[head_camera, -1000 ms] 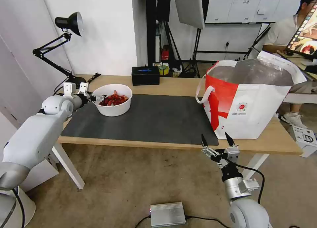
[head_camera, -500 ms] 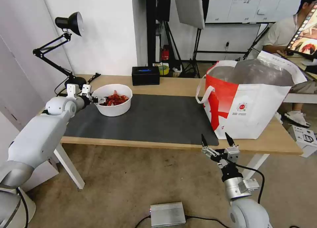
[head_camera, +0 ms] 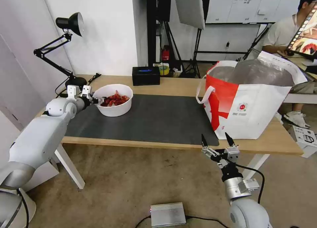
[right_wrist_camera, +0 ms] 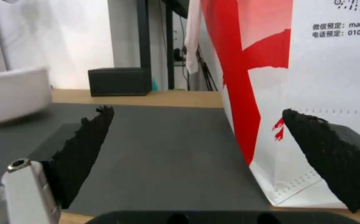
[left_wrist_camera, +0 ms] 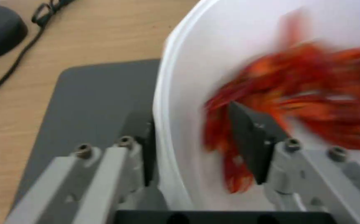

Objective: Pick up the trash from the table and place it into the takeout bag.

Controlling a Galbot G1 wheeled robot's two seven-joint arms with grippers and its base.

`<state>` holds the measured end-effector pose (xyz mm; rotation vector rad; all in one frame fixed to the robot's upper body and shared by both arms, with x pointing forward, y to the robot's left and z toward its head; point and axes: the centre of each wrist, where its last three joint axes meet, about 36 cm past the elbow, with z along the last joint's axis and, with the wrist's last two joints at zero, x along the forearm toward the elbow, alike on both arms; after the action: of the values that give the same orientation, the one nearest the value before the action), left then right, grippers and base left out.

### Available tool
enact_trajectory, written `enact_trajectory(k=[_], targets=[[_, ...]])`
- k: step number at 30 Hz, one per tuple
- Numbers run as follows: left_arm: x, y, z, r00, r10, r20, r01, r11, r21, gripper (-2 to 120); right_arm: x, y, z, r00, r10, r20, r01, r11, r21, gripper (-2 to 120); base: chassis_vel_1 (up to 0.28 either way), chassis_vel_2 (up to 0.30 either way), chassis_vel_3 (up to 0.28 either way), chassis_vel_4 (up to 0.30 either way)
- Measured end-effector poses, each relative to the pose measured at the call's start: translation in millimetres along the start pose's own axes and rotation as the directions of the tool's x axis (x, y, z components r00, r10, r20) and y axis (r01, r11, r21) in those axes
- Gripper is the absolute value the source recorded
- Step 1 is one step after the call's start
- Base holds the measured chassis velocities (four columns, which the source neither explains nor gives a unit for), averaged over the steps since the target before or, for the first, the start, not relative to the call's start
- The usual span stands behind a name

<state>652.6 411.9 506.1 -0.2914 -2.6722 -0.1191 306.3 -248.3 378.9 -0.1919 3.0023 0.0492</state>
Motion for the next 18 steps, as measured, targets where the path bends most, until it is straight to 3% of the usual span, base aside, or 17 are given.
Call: enact_trajectory(k=[11, 18], targets=[[0.2, -1.7, -1.4, 1.0, 0.006, 0.005, -0.006, 1.0, -0.007, 4, 0.0, 0.0, 0.0, 1.0, 0.0, 0.0, 0.0, 1.0, 0.0, 100, 0.0, 0.0, 0.0, 0.0], [5.5, -2.3, -4.7, 1.0, 0.01, 0.017, -0.01, 1.0, -0.017, 0, 0.0, 0.0, 0.0, 1.0, 0.0, 0.0, 0.0, 1.0, 0.0, 100, 0.0, 0.0, 0.0, 0.0]])
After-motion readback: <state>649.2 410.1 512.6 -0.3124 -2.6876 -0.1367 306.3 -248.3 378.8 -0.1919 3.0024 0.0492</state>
